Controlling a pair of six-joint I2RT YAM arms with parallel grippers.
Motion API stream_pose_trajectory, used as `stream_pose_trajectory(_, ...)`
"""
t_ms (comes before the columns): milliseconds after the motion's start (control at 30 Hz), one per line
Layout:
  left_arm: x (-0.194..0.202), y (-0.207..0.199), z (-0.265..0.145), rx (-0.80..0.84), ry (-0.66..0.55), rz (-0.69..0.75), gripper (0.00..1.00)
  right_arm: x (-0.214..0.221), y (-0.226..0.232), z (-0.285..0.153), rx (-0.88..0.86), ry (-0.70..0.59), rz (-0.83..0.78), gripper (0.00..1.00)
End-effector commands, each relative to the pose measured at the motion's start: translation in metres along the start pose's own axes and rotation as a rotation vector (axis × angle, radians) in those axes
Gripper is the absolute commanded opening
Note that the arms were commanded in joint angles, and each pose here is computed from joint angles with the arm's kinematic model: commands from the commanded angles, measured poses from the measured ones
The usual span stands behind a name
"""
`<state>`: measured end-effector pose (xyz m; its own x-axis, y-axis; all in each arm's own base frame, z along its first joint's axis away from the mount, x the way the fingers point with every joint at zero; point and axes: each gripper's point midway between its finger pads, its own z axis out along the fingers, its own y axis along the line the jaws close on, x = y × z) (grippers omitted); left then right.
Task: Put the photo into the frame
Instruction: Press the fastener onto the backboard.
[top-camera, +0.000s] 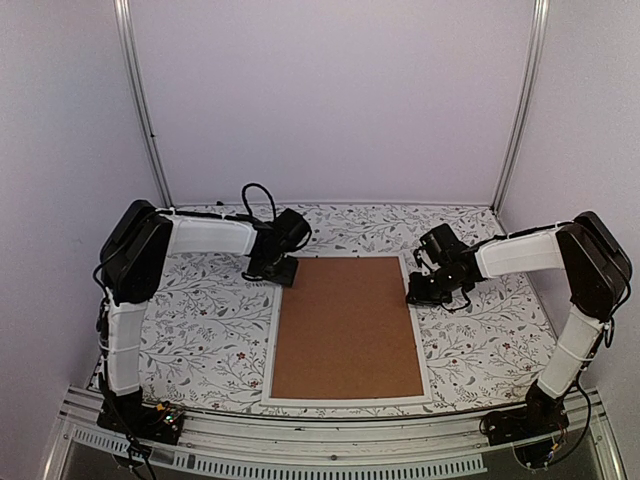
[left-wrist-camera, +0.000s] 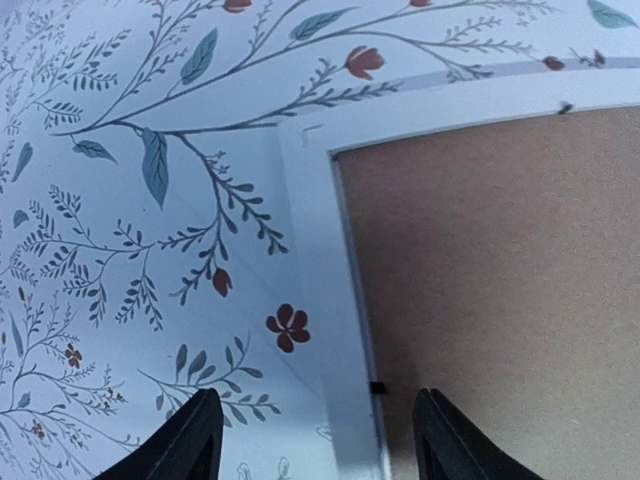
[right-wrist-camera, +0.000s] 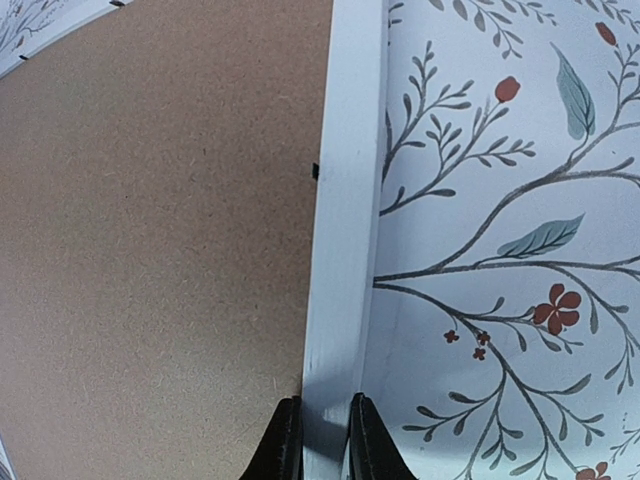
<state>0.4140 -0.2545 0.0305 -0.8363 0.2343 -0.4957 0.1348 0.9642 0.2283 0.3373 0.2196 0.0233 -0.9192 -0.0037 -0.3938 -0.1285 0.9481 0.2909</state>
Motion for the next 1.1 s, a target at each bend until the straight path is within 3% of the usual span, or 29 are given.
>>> stream_pose_trajectory(0, -0.007, -0.033, -0.037, 0.146, -0.036, 0.033, 0.68, 0.013, 0.022, 0.004, -0.065, 0.064, -0.023, 0.10)
stream_pose_trajectory(200, -0.010, -0.024, -0.059, 0.254, -0.049, -0.040, 0.68, 0.010, 0.023, 0.001, -0.065, 0.056, -0.025, 0.10)
stream_pose_trajectory(533, 0.049, -0.007, -0.068, 0.335, 0.073, -0.102, 0.67, 0.009, 0.022, 0.000, -0.053, 0.049, -0.021, 0.11)
stream_pose_trajectory(767, 0.083, 0.000, -0.064, 0.338, 0.138, -0.110, 0.66, 0.013, 0.019, 0.003, -0.055, 0.053, -0.005, 0.11)
stream_pose_trajectory(1067, 0.091, 0.008, -0.066, 0.324, 0.141, -0.130, 0.66, 0.015, 0.018, 0.004, -0.054, 0.056, -0.005, 0.11)
